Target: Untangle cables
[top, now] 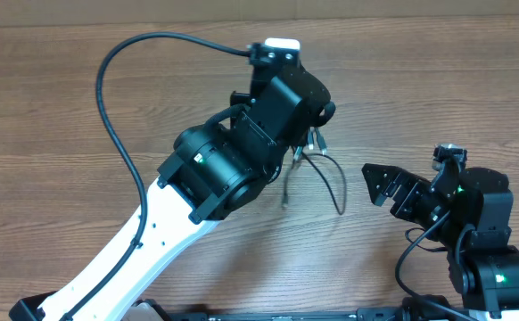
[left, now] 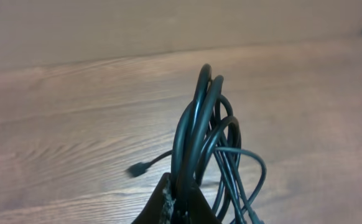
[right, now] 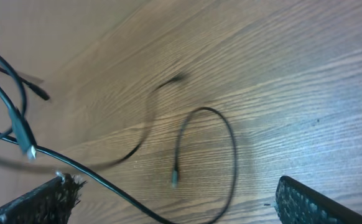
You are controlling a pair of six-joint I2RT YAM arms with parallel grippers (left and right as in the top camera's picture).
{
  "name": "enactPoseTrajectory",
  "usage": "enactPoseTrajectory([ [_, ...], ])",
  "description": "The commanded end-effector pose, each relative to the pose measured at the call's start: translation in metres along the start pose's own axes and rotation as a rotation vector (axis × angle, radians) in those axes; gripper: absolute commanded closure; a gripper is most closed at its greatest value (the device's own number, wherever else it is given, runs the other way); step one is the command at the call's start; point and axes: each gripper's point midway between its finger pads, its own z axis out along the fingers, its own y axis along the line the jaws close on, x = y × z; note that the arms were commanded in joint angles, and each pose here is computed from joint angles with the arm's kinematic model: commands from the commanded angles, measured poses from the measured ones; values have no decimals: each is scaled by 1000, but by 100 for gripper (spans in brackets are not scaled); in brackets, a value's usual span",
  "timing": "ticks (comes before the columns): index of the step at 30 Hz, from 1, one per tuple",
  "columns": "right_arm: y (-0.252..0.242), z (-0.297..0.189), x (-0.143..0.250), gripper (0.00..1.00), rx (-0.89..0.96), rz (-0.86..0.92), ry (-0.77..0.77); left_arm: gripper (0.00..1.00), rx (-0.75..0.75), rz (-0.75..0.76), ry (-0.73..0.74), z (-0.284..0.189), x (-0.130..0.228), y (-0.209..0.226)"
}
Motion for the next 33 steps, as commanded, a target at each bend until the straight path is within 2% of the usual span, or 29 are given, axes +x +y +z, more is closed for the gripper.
enactPoseTrajectory([
  [1,16,-6,-4,0,-71,-108,-10,96,183,256,14,-4,1,-30],
  [5,36,-9,2,0,-183,-219,20,96,380,447,27,-13,12,-61],
  [8,38,-9,4,0,-201,-231,29,96,488,540,27,-21,20,-76],
  [11,39,-9,4,0,-203,-238,28,96,523,555,29,-24,22,-80],
  [17,64,-17,15,14,-365,-366,58,96,593,577,31,-30,26,-90],
  [21,70,-20,17,41,-407,-381,65,96,618,576,34,-32,28,-93],
  [23,71,-20,17,64,-408,-381,65,96,618,576,34,-32,28,-93],
  [25,72,-21,15,83,-413,-388,54,96,618,576,34,-32,28,-93],
  [27,73,-21,15,94,-418,-386,55,96,618,576,34,-32,28,-93],
  [33,72,-21,16,96,-415,-381,61,96,613,571,31,-32,27,-92],
])
